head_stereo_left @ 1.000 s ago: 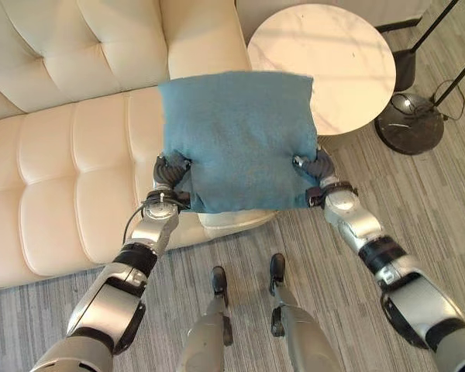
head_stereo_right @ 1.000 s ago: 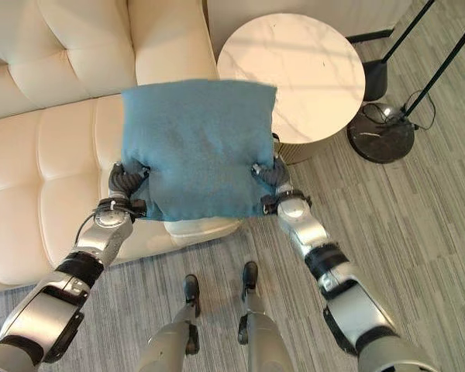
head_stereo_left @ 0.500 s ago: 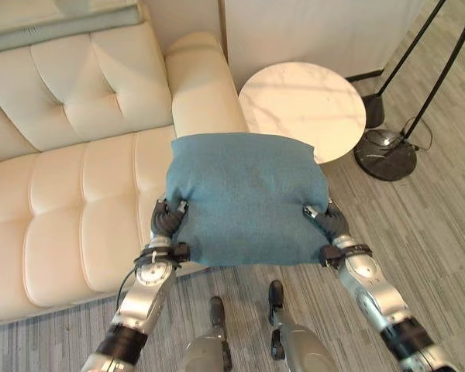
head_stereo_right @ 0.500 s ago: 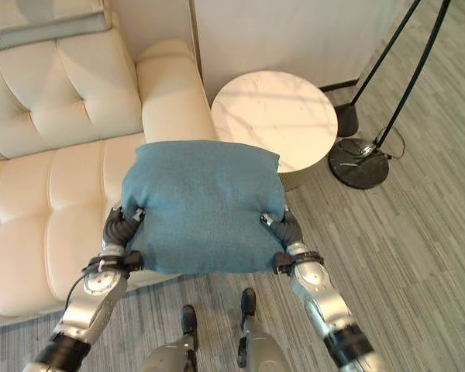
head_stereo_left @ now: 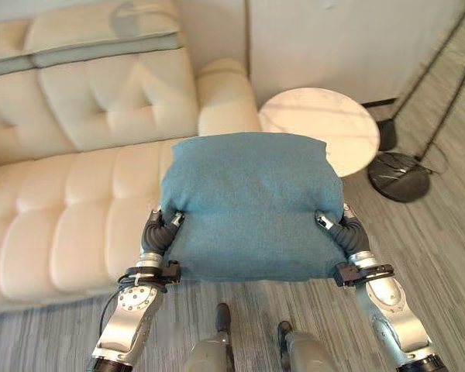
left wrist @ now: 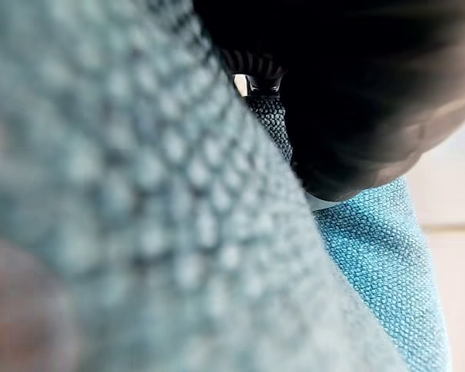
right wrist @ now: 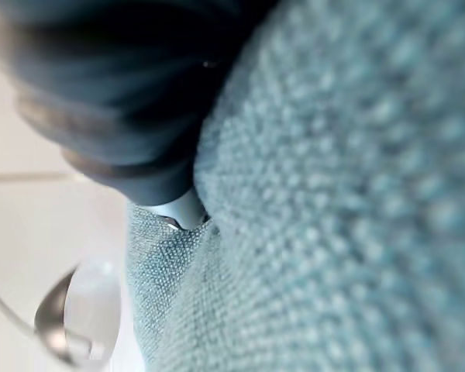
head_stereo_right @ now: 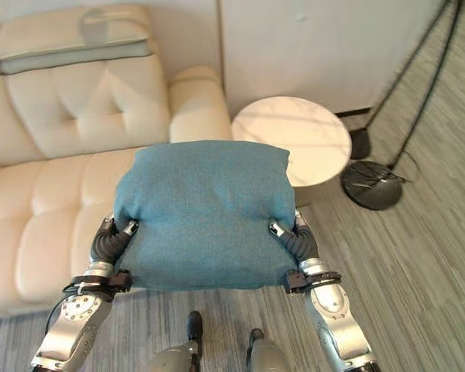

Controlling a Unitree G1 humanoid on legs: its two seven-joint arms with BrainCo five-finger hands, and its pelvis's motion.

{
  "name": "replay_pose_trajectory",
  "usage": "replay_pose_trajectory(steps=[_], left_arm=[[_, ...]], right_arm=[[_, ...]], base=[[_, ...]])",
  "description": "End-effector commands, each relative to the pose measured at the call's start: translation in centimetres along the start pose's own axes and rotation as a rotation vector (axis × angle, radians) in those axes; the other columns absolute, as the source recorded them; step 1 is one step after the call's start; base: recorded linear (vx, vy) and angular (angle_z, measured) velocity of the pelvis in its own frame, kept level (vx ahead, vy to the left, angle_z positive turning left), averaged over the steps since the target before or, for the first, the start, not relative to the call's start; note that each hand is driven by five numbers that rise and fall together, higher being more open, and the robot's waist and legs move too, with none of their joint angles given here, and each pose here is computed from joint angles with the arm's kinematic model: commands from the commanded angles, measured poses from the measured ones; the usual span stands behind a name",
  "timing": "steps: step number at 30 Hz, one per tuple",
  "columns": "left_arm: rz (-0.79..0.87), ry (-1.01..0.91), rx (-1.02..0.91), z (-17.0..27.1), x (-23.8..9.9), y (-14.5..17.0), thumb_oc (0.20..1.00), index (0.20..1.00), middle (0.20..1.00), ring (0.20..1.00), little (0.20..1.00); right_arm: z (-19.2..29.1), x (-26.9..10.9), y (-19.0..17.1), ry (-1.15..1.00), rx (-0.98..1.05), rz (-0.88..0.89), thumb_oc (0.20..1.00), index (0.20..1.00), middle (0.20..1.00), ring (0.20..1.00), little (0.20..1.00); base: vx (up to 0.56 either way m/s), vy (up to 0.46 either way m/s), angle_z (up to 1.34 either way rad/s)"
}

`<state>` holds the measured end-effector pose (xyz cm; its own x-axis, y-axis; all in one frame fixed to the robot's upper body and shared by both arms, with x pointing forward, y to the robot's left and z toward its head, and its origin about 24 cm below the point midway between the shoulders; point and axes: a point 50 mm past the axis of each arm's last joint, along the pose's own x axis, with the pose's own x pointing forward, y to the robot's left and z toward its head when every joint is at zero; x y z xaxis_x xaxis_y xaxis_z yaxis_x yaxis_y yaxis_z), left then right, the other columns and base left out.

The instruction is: Pick up all the scattered cushions and arrange them neatly on the sofa.

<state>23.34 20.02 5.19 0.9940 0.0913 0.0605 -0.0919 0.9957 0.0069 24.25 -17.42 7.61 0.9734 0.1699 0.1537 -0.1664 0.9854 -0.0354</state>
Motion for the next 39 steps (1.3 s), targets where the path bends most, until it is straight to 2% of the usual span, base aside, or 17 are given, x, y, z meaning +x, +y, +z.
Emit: replay_pose_trajectory(steps=[1, 9, 14, 19, 39], left_arm=[[-0.113, -0.246, -0.016, 4.4, 0.8, -1.3, 0.2, 0.2, 0.2, 0.2, 0.2], [-0.174, -0.261, -0.076, 4.7, 0.5, -2.6, 0.2, 0.2, 0.2, 0.2, 0.2], [-0.194, -0.237, -0.097, 4.3, 0.5, -3.1, 0.2, 0.2, 0.2, 0.2, 0.2], [-0.18, -0.182, -0.067, 3.3, 0.1, -2.4, 0.2, 0.2, 0.2, 0.2, 0.2], [-0.158, -0.191, 0.026, 3.5, 0.1, -0.9, 0.2, 0.2, 0.2, 0.2, 0.2]], right_arm=[[5.7, 1.3, 1.9, -0.346, 0.067, 0.071, 0.2, 0.2, 0.2, 0.2, 0.2], [5.5, 0.8, 1.8, -0.316, 0.025, 0.109, 0.2, 0.2, 0.2, 0.2, 0.2], [5.1, 0.3, 1.0, -0.299, 0.028, 0.068, 0.2, 0.2, 0.2, 0.2, 0.2], [4.5, 0.4, 1.6, -0.269, 0.09, 0.083, 0.2, 0.2, 0.2, 0.2, 0.2], [5.1, 0.9, 3.1, -0.295, 0.155, 0.163, 0.2, 0.2, 0.2, 0.2, 0.2]], base=[[-0.32, -0.1, 0.51], [-0.19, 0.005, 0.54], [0.01, 0.076, 0.84], [0.13, 0.108, 0.46], [0.17, 0.185, 0.07]])
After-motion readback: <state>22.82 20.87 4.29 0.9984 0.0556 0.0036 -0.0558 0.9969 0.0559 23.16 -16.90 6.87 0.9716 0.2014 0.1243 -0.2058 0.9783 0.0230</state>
